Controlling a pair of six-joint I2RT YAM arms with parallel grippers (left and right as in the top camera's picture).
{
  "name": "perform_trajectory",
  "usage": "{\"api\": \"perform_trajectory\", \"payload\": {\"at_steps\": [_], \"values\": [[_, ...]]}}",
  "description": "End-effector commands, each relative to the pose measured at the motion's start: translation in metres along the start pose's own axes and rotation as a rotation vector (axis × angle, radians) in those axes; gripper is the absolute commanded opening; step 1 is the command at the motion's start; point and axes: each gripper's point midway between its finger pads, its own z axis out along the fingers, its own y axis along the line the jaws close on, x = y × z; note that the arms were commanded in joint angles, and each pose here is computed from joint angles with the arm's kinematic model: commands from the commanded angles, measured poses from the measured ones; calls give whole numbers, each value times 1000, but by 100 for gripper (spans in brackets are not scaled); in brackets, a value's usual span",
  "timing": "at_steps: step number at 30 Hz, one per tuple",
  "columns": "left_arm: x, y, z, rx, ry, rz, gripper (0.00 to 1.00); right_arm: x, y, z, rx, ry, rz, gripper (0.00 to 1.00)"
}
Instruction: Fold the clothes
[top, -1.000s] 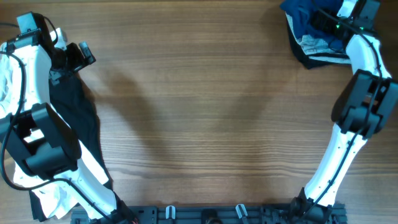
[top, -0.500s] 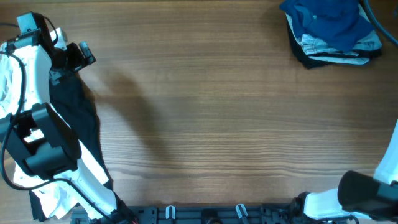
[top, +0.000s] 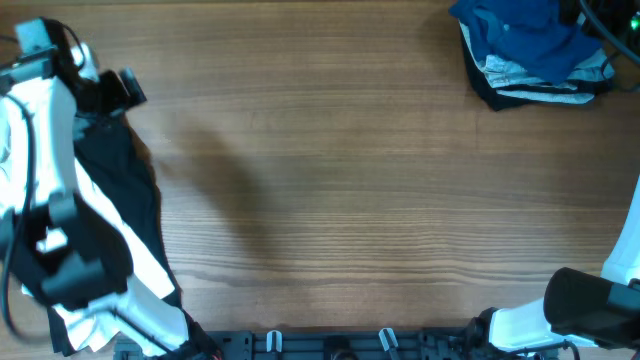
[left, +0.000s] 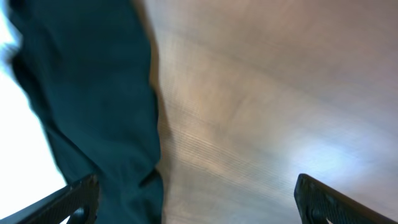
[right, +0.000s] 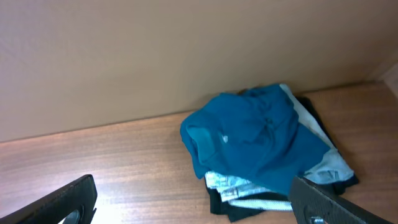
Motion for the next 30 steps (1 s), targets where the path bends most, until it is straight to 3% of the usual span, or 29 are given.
{"api": "perform_trajectory", "payload": {"at_steps": [1, 4, 7, 16, 20, 30], "values": [[-49, -35, -130, 108, -446, 68, 100, 3, 4, 3, -19, 11, -1, 100], [-49, -58, -210, 188, -810, 139, 100, 3, 4, 3, -19, 11, -1, 100], [-18, -60, -225, 222, -940, 165, 100, 3, 4, 3, -19, 11, -1, 100], [124, -56, -142, 400, -1123, 287, 100, 3, 4, 3, -19, 11, -1, 100], [152, -49, -126, 404, -1153, 290, 100, 3, 4, 3, -19, 11, -1, 100], [184, -43, -116, 375, -1099, 272, 100, 3, 4, 3, -19, 11, -1, 100]]}}
